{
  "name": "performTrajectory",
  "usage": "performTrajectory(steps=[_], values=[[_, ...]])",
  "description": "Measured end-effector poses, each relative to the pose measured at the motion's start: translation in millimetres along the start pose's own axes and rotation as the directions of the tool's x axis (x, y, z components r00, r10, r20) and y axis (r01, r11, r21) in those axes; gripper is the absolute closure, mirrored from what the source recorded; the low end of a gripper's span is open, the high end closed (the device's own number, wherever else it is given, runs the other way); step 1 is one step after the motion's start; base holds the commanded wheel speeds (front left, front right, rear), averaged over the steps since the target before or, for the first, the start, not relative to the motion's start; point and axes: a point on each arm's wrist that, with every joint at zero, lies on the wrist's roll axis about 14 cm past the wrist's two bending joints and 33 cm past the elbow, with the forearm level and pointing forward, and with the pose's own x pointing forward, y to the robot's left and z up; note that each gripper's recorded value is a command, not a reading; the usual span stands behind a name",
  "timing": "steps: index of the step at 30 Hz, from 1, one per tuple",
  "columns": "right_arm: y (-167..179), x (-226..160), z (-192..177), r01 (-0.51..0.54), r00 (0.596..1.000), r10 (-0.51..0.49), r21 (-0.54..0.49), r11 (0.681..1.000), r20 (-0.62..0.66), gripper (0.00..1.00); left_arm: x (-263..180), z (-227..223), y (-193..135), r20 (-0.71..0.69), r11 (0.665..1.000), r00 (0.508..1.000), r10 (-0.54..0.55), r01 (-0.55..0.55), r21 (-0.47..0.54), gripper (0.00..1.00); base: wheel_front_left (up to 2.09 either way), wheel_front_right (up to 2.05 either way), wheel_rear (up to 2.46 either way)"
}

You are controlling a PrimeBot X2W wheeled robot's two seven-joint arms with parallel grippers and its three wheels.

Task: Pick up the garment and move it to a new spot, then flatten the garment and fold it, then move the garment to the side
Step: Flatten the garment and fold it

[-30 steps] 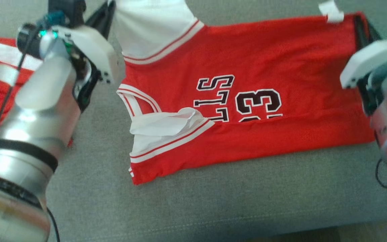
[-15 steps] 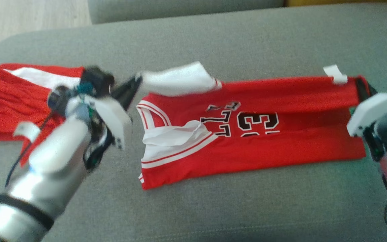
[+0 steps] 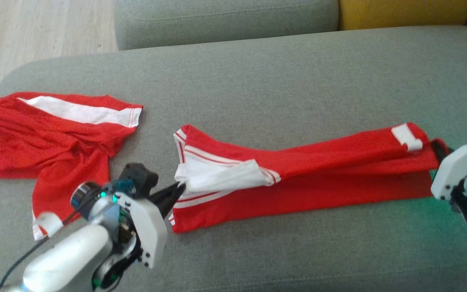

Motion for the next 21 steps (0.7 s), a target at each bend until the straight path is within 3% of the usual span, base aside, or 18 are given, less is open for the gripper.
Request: performTrajectory(steps=[17, 18, 19, 21], values=[[-8, -17, -44, -0.001, 0.987, -0.006, -0.039, 0.999, -0.162, 1.00, 0, -34, -25, -0.127, 0.998, 0.990, -0.059, 0.058, -0.011, 1.00, 0.00, 0.00, 0.00], [-8, -17, -46, 0.002, 0.986, -0.009, -0.045, 0.999, -0.165, 0.24, 0, -36, -25, -0.133, 0.998, 0.989, -0.058, 0.057, -0.012, 1.00, 0.00, 0.00, 0.00], [-9, -19, -47, 0.005, 0.986, -0.012, -0.042, 0.999, -0.168, 0.00, 0, -37, -26, -0.139, 0.998, 0.989, -0.058, 0.057, -0.011, 0.68, 0.00, 0.00, 0.00], [-11, -20, -44, 0.013, 0.988, -0.018, -0.031, 0.999, -0.155, 0.00, 0, -37, -26, -0.137, 0.998, 0.989, -0.055, 0.054, -0.012, 0.00, 0.00, 0.00, 0.00]])
